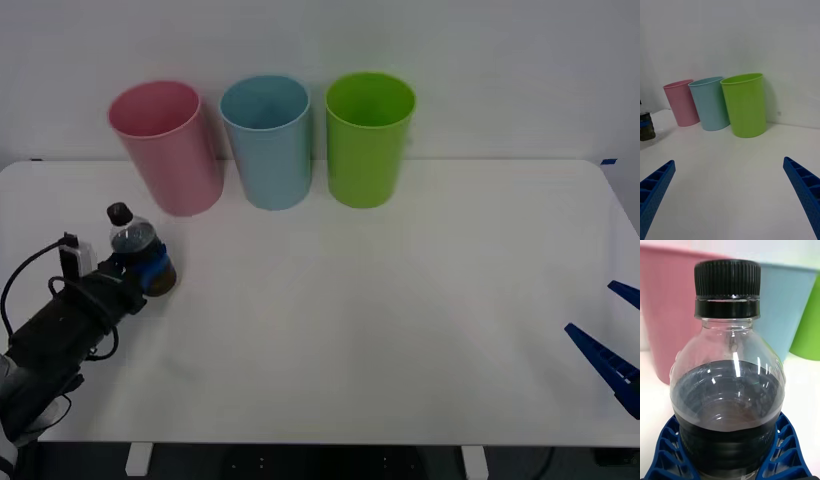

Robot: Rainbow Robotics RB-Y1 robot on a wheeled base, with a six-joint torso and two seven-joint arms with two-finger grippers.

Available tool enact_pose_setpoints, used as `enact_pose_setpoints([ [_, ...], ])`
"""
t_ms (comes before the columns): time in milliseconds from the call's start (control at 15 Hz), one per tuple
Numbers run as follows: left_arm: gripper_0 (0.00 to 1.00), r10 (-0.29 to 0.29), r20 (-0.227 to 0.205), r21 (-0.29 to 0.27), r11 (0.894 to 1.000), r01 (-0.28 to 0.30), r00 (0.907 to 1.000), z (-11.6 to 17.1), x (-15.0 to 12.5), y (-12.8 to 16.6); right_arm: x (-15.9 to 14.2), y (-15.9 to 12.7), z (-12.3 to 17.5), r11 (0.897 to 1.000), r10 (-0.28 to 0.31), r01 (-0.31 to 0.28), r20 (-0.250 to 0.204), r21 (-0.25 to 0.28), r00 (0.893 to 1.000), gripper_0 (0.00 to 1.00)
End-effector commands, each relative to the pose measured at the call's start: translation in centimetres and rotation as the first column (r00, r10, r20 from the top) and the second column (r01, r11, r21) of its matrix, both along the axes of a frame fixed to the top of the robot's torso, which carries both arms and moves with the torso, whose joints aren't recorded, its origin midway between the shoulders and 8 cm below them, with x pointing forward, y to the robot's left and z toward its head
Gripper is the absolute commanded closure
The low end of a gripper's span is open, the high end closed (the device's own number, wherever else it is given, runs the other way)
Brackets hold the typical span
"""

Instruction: Grasp the object on the table and drop it into the matching bin: aluminum can to the light blue bin, PET bottle to the pink bin.

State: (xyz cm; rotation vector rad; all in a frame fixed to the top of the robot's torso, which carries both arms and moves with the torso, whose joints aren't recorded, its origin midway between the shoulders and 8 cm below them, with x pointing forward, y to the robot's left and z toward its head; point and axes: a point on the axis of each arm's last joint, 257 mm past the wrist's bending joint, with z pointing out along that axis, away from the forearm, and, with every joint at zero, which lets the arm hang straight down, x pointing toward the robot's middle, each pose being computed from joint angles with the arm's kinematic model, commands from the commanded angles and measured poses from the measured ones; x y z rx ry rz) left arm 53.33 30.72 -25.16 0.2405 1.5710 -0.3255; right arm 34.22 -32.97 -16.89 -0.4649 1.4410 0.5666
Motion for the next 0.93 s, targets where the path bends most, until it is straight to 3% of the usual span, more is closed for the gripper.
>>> enact_pose_setpoints([
  [67, 1.00, -0.011, 0.033, -0.070, 0.997, 0.013, 0.9994, 3.3, -0.8, -0.2, 0.0, 0.0, 0.0, 1.000, 0.000, 0.000, 0.000, 0.000, 1.000, 0.00],
  [333, 1.00, -0.014, 0.089, -0.170, 0.985, 0.030, 0.9959, 8.8, -1.7, 0.1, 0.0, 0.0, 0.0, 1.000, 0.000, 0.000, 0.000, 0.000, 1.000, 0.00],
  [600, 1.00, -0.018, 0.126, -0.268, 0.962, 0.051, 0.9919, 13.5, -2.0, 0.4, 0.0, 0.0, 0.0, 1.000, 0.000, 0.000, 0.000, 0.000, 1.000, 0.00],
  [867, 1.00, -0.018, 0.161, -0.312, 0.948, 0.068, 0.9868, 17.6, -1.9, 1.0, 0.0, 0.0, 0.0, 1.000, 0.000, 0.000, 0.000, 0.000, 1.000, 0.00],
  [933, 1.00, -0.013, 0.171, -0.305, 0.950, 0.065, 0.9852, 18.4, -1.5, 1.2, 0.0, 0.0, 0.0, 1.000, 0.000, 0.000, 0.000, 0.000, 1.000, 0.00],
])
